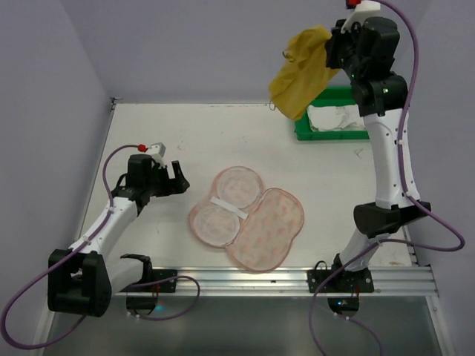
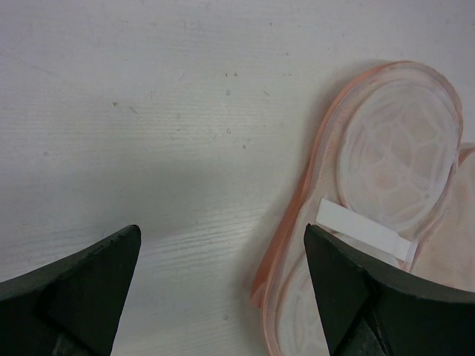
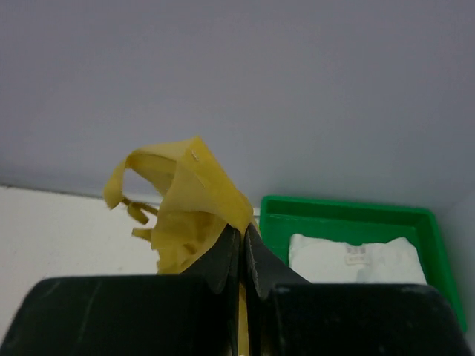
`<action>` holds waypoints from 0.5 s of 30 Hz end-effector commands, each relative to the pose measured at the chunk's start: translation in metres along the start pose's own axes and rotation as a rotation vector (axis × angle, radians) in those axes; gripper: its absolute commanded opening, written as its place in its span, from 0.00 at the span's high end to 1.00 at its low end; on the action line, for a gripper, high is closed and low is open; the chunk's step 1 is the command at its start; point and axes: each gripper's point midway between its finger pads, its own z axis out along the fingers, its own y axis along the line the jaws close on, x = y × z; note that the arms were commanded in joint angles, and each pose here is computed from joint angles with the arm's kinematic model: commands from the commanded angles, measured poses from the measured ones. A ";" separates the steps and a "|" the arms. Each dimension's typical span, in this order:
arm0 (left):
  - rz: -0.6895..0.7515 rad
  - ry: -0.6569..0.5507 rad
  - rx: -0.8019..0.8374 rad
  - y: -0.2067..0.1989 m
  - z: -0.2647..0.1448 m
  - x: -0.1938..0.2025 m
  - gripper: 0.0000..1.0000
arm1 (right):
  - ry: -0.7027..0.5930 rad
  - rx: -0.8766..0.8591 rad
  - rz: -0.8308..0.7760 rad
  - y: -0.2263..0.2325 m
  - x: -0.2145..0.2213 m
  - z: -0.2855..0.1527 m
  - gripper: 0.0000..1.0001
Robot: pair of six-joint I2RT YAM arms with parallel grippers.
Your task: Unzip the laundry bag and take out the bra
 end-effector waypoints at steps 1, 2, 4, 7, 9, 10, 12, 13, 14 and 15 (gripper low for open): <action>0.027 -0.027 -0.006 0.002 0.000 -0.009 0.06 | -0.006 0.208 0.072 -0.065 0.008 0.025 1.00; 0.027 -0.026 -0.006 0.002 0.000 -0.008 0.06 | -0.023 0.254 0.095 -0.087 0.010 0.033 1.00; 0.027 -0.025 -0.007 0.002 0.000 -0.008 0.06 | -0.022 0.284 0.137 -0.105 0.021 0.045 1.00; 0.026 -0.020 -0.006 0.003 0.001 -0.006 0.06 | -0.017 0.301 0.181 -0.127 0.042 0.068 1.00; 0.024 -0.015 -0.010 0.004 0.001 -0.004 0.06 | -0.009 0.339 0.207 -0.152 0.060 0.082 1.00; 0.024 -0.015 -0.012 0.004 0.001 -0.005 0.06 | 0.013 0.342 0.217 -0.156 0.074 0.090 1.00; 0.022 -0.010 -0.027 0.007 0.002 -0.004 0.06 | 0.031 0.322 0.235 -0.158 0.097 0.109 1.00; 0.021 -0.006 -0.030 0.008 0.002 -0.003 0.06 | 0.040 0.301 0.238 -0.156 0.104 0.116 1.00; 0.021 -0.007 -0.032 0.008 0.003 -0.004 0.06 | 0.058 0.261 0.244 -0.149 0.112 0.122 1.00; 0.021 -0.007 -0.037 0.009 0.003 -0.004 0.06 | 0.069 0.249 0.266 -0.147 0.117 0.127 1.00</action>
